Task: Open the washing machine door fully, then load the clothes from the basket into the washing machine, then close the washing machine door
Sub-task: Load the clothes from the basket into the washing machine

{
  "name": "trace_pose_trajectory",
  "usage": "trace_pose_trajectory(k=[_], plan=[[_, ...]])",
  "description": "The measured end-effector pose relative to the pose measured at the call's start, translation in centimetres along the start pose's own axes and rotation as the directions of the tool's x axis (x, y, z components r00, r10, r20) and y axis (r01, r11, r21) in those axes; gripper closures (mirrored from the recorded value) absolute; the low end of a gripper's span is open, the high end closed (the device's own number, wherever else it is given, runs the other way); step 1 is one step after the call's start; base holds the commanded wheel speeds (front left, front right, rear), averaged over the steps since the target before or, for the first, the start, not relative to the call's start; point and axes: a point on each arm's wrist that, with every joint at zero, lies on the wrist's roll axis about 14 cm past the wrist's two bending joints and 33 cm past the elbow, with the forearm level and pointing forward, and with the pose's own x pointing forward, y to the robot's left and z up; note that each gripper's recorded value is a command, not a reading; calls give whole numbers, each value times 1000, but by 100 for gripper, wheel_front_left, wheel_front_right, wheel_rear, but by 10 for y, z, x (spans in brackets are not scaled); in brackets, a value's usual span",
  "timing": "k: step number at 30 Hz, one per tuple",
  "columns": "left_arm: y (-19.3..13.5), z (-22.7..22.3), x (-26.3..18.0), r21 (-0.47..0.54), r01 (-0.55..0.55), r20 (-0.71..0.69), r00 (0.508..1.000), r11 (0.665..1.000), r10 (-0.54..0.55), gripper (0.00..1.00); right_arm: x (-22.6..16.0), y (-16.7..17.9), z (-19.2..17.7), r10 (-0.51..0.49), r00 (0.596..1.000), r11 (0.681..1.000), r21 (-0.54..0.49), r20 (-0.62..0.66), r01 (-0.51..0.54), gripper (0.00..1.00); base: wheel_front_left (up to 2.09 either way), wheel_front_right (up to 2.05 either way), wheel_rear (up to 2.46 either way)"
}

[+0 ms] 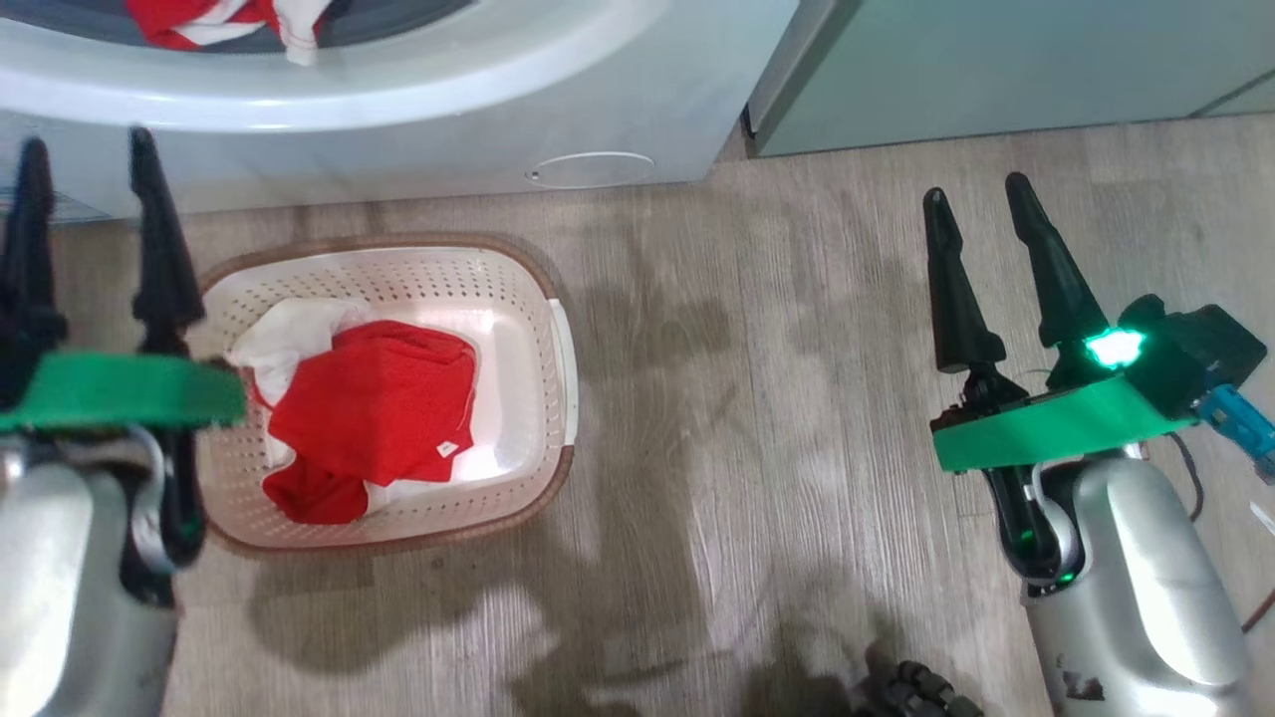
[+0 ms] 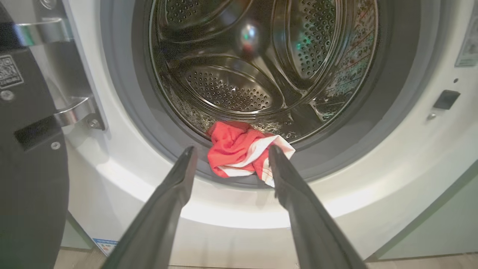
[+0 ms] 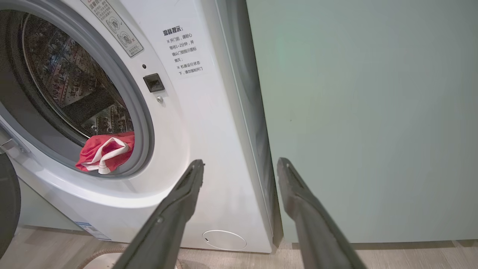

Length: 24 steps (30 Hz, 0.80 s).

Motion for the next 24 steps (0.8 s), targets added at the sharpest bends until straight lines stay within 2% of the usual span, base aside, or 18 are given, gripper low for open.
trace_pose_trajectory(k=[8, 24], plan=[[-1, 0, -36, 15, -5, -32, 999, 1000, 5, 0, -1, 5, -3, 13, 1000, 1000, -13, -17, -14, 0, 0, 0, 0], [-2, -7, -53, 24, -11, -66, 998, 1000, 13, 0, -3, 10, -6, 23, 999, 1000, -7, -29, -23, 0, 0, 0, 0]])
